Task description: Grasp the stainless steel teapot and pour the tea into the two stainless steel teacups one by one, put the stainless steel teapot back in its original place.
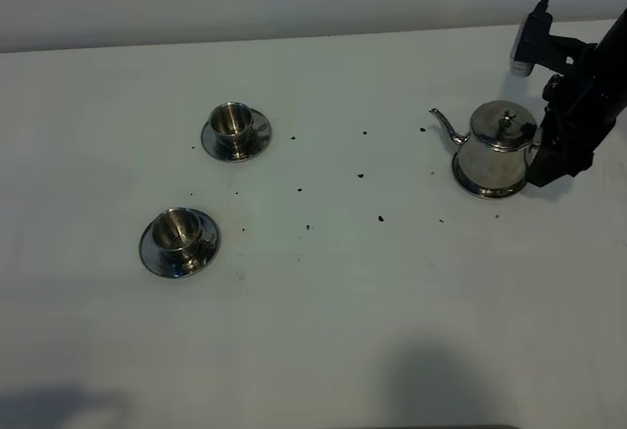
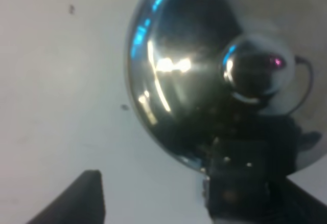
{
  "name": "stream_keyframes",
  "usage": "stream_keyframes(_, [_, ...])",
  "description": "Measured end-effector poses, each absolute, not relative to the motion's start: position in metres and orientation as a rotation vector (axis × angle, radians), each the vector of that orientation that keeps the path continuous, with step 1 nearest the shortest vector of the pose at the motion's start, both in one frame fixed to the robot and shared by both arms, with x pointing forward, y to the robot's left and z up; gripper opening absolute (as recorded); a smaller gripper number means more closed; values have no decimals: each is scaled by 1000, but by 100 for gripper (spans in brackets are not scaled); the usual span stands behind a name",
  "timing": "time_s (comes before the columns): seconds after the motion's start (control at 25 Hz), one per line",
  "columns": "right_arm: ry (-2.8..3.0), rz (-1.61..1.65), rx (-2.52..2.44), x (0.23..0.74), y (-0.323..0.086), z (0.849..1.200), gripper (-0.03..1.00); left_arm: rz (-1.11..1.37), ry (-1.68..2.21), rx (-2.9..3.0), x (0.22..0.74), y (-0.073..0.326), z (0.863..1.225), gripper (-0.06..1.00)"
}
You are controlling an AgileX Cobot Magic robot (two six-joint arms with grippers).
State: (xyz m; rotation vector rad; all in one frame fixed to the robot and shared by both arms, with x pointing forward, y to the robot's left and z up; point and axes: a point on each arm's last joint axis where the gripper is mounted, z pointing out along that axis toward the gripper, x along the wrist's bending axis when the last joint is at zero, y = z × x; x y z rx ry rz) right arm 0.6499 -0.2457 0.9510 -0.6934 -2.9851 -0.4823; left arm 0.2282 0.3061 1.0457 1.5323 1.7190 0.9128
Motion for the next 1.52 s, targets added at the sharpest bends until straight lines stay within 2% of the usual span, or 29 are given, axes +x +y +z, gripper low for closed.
stream_keyframes(0.48, [-2952,-492,-931,655,-246,951,58,913,1719,1532,228,306,1046,47])
stream_keyframes(1.08, [-3078,-312,-981,659,-238,948,58,913,1718,1534,228,306,1046,47])
stream_keyframes(1.52, [-3073,-269,-954,660,-231,937,53,913,1719,1533,228,306,1046,47])
